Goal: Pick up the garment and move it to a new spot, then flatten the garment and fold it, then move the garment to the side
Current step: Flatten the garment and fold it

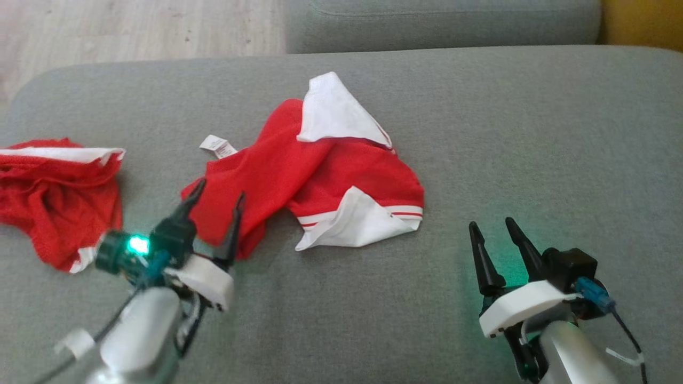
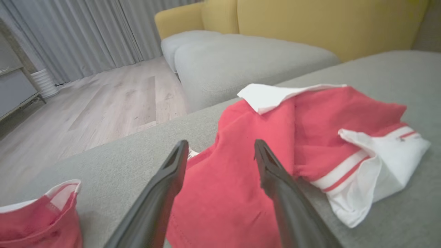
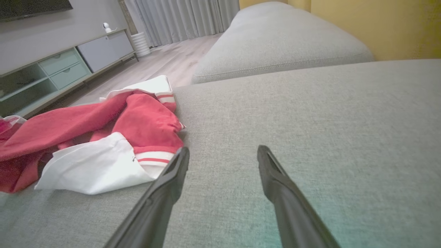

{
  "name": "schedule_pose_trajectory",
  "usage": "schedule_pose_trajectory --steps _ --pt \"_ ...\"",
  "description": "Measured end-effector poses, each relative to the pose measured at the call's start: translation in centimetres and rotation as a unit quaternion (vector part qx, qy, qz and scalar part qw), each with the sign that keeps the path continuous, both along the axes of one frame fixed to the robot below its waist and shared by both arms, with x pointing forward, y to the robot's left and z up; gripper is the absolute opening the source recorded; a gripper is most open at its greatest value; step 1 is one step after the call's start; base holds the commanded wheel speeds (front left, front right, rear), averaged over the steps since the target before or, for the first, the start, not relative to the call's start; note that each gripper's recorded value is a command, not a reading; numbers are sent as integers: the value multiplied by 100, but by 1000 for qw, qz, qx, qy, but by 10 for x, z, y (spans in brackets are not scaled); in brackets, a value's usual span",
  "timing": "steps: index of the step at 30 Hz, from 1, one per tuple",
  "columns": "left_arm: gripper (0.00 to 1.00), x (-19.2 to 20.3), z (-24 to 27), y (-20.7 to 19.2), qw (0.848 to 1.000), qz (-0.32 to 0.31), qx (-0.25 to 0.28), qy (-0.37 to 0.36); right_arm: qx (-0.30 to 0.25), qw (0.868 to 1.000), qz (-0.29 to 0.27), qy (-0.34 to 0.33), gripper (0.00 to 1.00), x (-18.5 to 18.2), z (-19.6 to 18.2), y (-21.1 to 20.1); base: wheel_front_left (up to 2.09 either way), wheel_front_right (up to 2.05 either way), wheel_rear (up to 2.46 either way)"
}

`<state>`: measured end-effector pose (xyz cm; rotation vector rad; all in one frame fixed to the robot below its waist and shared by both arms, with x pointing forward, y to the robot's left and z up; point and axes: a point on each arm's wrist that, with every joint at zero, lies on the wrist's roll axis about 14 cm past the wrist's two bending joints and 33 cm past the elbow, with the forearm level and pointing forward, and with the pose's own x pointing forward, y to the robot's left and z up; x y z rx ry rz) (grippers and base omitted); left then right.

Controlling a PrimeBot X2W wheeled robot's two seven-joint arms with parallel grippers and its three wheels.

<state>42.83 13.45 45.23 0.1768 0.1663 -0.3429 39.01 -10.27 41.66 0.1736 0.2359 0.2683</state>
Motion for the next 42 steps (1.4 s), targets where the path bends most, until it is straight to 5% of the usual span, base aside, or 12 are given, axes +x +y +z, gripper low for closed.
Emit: schedule_pose_trajectory --steps 9,32,33,35,42 --pt "100 -50 -4 2 989 99 -110 -2 0 1000 29 -3 100 2 3 20 0 0 0" --pt "100 -87 -32 29 980 154 -123 36 30 992 81 96 100 23 -47 73 0 0 0" --pt "100 -87 -34 31 979 157 -124 38 31 992 84 95 89 27 -46 76 0 0 0" --pt "100 -88 -36 34 978 161 -123 41 32 991 92 93 2 33 -45 82 0 0 0" --pt "100 -85 -38 37 977 166 -125 44 29 993 73 90 0 42 -44 70 0 0 0"
